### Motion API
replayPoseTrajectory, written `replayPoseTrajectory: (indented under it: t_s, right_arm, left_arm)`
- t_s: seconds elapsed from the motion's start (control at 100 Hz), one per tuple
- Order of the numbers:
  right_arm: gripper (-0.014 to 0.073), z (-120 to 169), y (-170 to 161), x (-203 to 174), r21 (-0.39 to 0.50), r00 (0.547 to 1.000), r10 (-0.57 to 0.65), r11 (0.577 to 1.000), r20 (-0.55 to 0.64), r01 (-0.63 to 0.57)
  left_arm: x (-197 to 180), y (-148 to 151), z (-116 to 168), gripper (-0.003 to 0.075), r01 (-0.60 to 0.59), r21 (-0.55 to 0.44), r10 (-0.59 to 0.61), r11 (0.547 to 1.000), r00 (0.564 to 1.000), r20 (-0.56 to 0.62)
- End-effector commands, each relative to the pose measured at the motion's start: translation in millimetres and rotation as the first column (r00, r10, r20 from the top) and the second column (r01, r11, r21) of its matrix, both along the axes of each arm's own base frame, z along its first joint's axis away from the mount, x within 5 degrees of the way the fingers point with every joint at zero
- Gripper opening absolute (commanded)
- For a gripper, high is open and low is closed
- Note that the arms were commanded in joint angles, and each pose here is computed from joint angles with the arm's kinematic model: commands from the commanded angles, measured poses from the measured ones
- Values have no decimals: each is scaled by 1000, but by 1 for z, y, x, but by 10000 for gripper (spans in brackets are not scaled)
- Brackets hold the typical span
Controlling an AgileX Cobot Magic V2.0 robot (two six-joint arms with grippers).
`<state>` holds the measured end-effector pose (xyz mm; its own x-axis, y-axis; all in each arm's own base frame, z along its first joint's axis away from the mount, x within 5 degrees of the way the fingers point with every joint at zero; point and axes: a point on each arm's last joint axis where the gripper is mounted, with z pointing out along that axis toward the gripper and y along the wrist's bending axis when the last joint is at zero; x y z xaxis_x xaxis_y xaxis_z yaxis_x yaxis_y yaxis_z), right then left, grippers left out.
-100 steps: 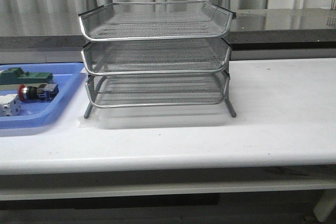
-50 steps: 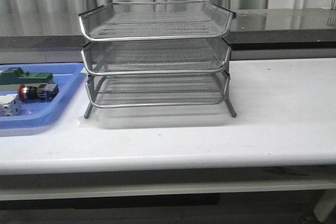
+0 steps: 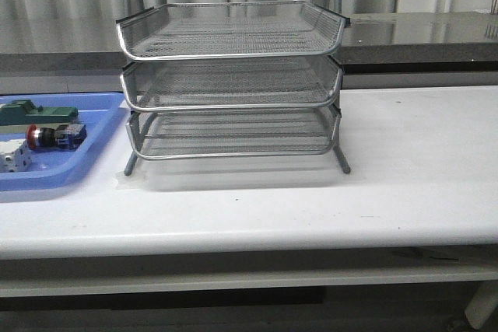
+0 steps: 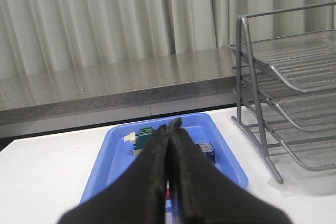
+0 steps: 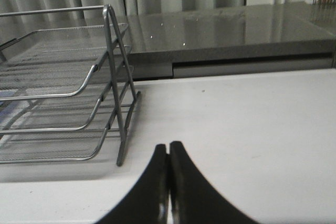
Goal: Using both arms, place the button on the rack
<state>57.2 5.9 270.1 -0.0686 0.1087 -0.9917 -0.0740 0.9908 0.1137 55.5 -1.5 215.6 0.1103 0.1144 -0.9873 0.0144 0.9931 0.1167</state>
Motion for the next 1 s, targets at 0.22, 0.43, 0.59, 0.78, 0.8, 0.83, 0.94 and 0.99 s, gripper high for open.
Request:
replayPoseTrajectory:
  t_s: [0.22,0.43,0.59,0.78,0.8,0.83,0.94,0.99]
  right_arm:
    - [-60,60,8,55,95,972,51,995,-229,-30]
    - [-60,71,15,97,213,926,111,977,-360,-34]
    - [-60,59,22,129,382,888,166,924,-430,12]
    - [-60,37,26,155,474,838,195,876,-509,85]
    - [-59,33,27,158,474,830,196,876,-522,91]
    - [-55,30,27,161,474,823,200,875,-532,94]
    - [0,19,29,170,473,797,212,875,-565,103]
    - [53,16,30,173,482,789,220,870,-573,107]
  left_arm:
    - [-1,-1,-10,-21,9,-17,-8,1000,998,58]
    - [-1,-1,-10,-21,9,-17,-8,1000,998,58]
    - [-1,-1,-10,-21,9,-17,-8,1000,998,58]
    - [-1,-1,-10,-21,9,-17,-8,1000,998,58]
    - [-1,-1,-10,-21,9,-17,-8,1000,998,58]
    - [-1,-1,-10,-21,9,-17,-8,1000,998,58]
    - [-1,-1,-10,-21,9,-17,-8,1000,998,58]
    - [-1,-1,-10,-21,9,-17,-8,1000,998,58]
